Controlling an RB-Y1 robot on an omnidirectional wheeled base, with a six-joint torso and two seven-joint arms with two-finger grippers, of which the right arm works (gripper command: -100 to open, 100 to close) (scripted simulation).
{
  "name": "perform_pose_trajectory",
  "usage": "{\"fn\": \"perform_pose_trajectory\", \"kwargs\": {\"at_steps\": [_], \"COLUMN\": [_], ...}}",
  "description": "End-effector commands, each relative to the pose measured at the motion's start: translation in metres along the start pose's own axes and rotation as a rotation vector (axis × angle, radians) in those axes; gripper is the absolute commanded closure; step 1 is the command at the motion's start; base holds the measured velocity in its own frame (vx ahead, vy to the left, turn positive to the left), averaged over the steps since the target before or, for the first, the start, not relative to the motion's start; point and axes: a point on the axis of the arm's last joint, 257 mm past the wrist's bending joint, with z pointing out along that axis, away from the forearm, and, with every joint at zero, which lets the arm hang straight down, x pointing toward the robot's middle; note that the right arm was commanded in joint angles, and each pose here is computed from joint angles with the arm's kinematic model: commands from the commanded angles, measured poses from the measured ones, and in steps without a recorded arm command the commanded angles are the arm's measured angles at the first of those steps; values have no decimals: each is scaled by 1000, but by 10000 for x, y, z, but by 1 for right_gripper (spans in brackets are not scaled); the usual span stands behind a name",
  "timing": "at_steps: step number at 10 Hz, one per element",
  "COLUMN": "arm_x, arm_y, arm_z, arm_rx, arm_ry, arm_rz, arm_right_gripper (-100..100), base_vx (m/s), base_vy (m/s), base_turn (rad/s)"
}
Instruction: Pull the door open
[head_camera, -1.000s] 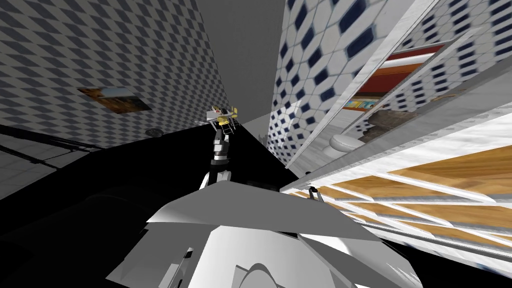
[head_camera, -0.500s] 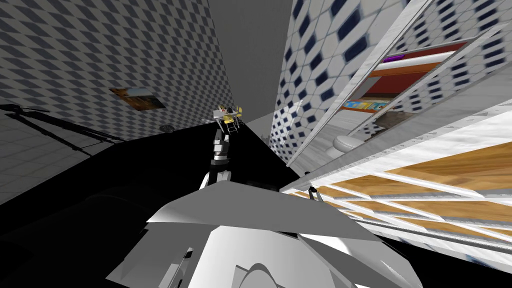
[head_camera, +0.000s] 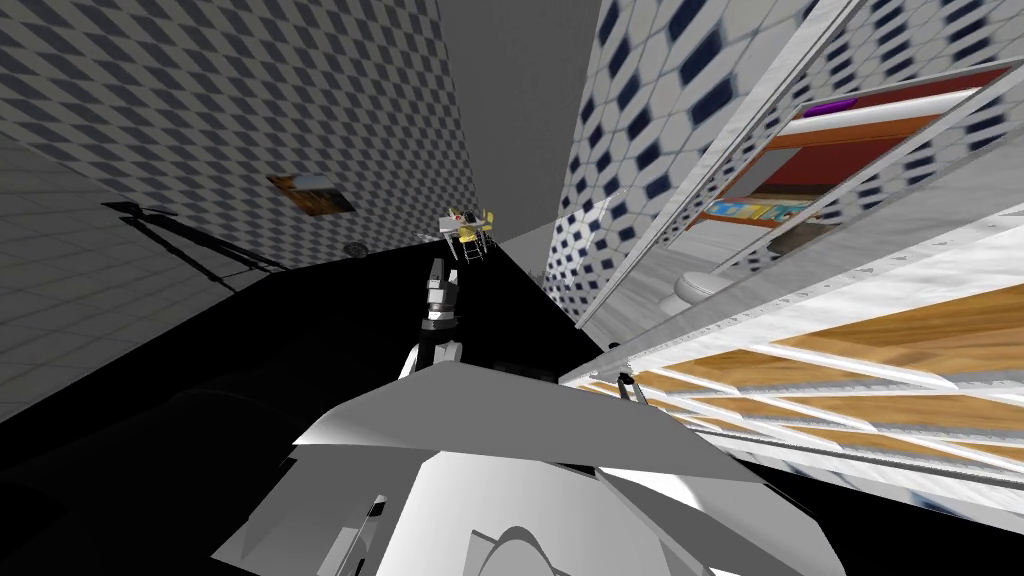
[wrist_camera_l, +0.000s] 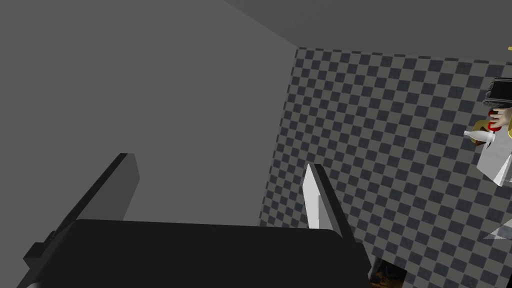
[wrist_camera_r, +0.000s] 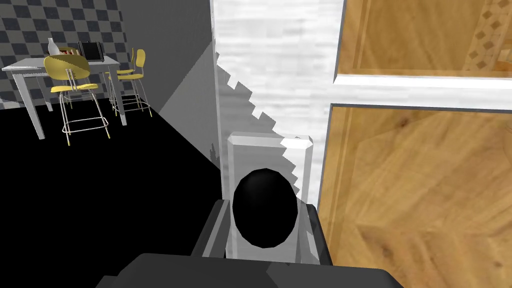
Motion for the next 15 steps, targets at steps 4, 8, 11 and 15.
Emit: {"fn": "perform_pose_trajectory", "kwargs": {"at_steps": [4,8,11,15], "arm_x": [-9,4,15,9], "arm_y": [-4,46,90,119], "arm_z": [-5,-54,-150,-22], "arm_rx": [21,15,-5,-18], "arm_ry": [-3,1,3,7], "arm_rz": [2,1,-1,-2], "arm_right_gripper": [100,-100,-100,-100], "base_vx": [-171,-203,-206,104], "base_vy": [-20,-25,72,5], "base_turn": [93,84,-118,33]}}
